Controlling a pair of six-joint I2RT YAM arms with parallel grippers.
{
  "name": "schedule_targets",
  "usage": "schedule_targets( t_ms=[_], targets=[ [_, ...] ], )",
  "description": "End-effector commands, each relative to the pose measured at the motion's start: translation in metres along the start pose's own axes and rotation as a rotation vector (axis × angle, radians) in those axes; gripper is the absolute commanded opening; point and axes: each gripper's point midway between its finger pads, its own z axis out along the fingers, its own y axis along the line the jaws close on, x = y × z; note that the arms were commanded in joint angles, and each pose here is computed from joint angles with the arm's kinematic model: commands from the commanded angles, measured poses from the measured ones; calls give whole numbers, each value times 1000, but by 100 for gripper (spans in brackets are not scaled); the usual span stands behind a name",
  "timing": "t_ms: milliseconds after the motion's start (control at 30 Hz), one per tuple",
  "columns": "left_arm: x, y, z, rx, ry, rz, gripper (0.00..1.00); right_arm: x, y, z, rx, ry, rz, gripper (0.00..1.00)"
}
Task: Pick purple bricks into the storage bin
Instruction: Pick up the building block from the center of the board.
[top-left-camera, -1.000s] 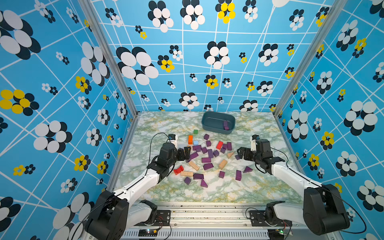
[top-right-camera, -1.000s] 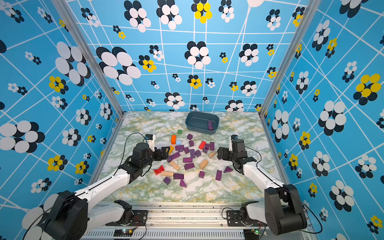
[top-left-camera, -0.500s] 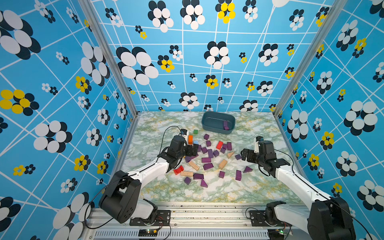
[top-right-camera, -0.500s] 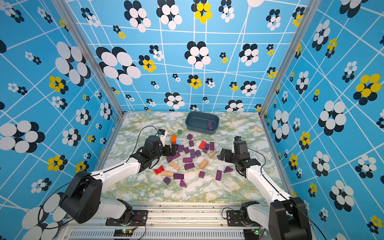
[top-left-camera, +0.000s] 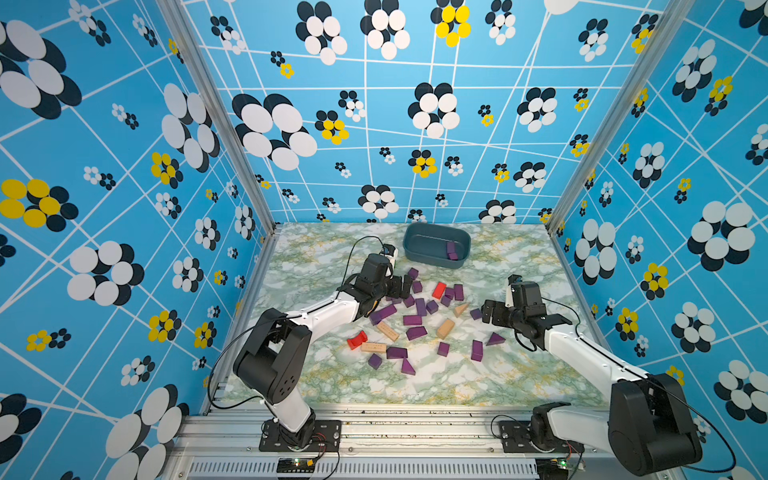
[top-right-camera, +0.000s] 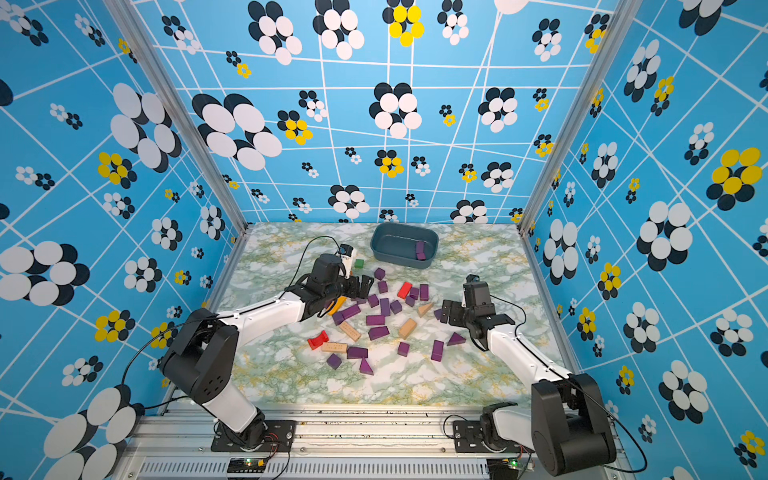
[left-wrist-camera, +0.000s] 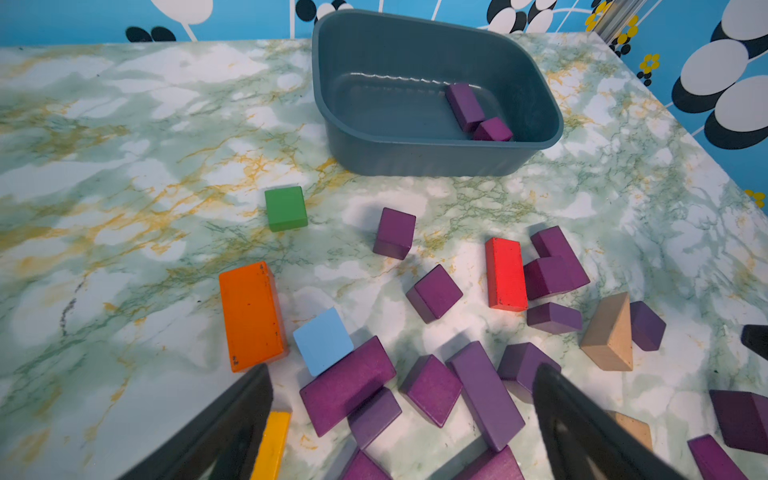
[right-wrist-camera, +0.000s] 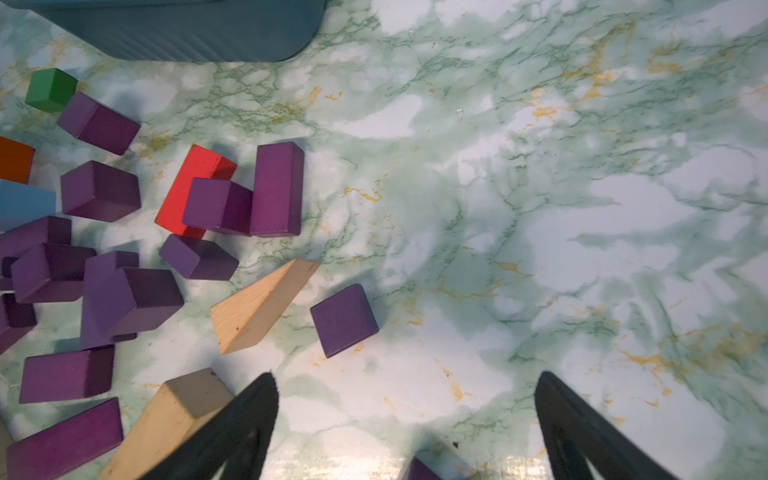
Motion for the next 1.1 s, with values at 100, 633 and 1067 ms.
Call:
schedule_targets(
  t_ms=[100,633,1067],
  targets=[
    [0,-2,16,3,41,-45,100,-12,6,3,-31,-13,7,99],
    [3,-7,51,31,132,-94,97,-6,9,11,-53,-11,90,98],
    [-3,-15,88,129,148,-127,69,-1,6,18,-50,16,150,97]
  ],
)
